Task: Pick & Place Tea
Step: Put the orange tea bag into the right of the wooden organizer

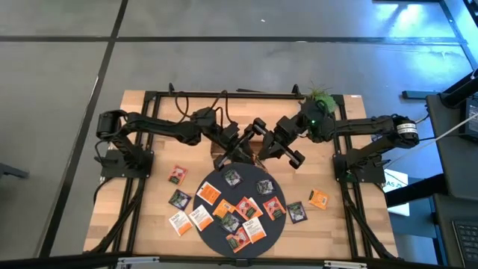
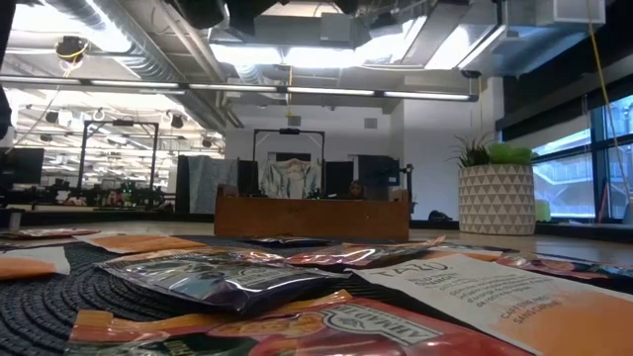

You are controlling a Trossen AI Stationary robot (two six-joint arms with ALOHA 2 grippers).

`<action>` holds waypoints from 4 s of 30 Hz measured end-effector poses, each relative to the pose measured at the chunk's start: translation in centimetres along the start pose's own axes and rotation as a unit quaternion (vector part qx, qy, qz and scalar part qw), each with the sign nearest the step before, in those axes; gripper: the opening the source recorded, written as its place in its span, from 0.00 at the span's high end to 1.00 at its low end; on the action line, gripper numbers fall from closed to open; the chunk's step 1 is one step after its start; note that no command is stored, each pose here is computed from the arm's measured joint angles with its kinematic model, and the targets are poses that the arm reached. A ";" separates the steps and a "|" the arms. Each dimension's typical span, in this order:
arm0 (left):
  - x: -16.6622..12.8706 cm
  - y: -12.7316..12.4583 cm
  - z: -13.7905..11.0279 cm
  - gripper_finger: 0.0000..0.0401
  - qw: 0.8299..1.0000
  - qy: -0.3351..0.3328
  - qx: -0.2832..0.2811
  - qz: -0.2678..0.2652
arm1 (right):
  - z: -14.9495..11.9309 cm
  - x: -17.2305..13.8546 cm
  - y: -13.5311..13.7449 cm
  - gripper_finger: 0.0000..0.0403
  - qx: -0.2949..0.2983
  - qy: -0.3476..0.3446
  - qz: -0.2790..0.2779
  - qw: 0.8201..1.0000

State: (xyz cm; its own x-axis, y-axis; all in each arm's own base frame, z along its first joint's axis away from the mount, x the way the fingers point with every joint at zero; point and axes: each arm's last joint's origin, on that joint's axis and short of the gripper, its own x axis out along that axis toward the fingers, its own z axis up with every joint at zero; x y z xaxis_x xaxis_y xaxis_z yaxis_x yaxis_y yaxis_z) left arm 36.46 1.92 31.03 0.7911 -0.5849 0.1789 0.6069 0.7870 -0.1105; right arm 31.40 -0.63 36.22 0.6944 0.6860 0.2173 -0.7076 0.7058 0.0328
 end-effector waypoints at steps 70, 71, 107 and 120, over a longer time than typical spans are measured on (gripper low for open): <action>0.3 -0.6 -0.5 0.75 0.992 0.037 -0.115 -0.044 | -0.5 -0.7 -0.4 0.99 0.137 0.034 -0.030 0.989; 0.3 -0.6 -0.5 0.75 0.992 0.036 -0.115 -0.041 | -0.5 -0.7 -0.4 0.99 0.138 0.034 -0.030 0.989; -0.2 -4.4 0.7 0.75 0.921 0.122 0.079 0.362 | 0.7 -2.2 2.3 0.99 -0.040 0.090 -0.480 0.872; -0.4 -4.1 0.9 0.75 0.889 0.094 0.066 0.443 | 0.3 -0.9 3.8 0.99 -0.086 0.108 -0.545 0.827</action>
State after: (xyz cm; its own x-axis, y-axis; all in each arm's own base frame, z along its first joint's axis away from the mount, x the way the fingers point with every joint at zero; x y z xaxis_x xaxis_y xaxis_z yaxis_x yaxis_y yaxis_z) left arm 33.60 -0.89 32.28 0.9606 0.2633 -0.0892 -0.2651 0.9642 -0.0090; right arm 28.00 1.38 36.45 0.9276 -0.3725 -0.0296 0.3709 0.9274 -0.0485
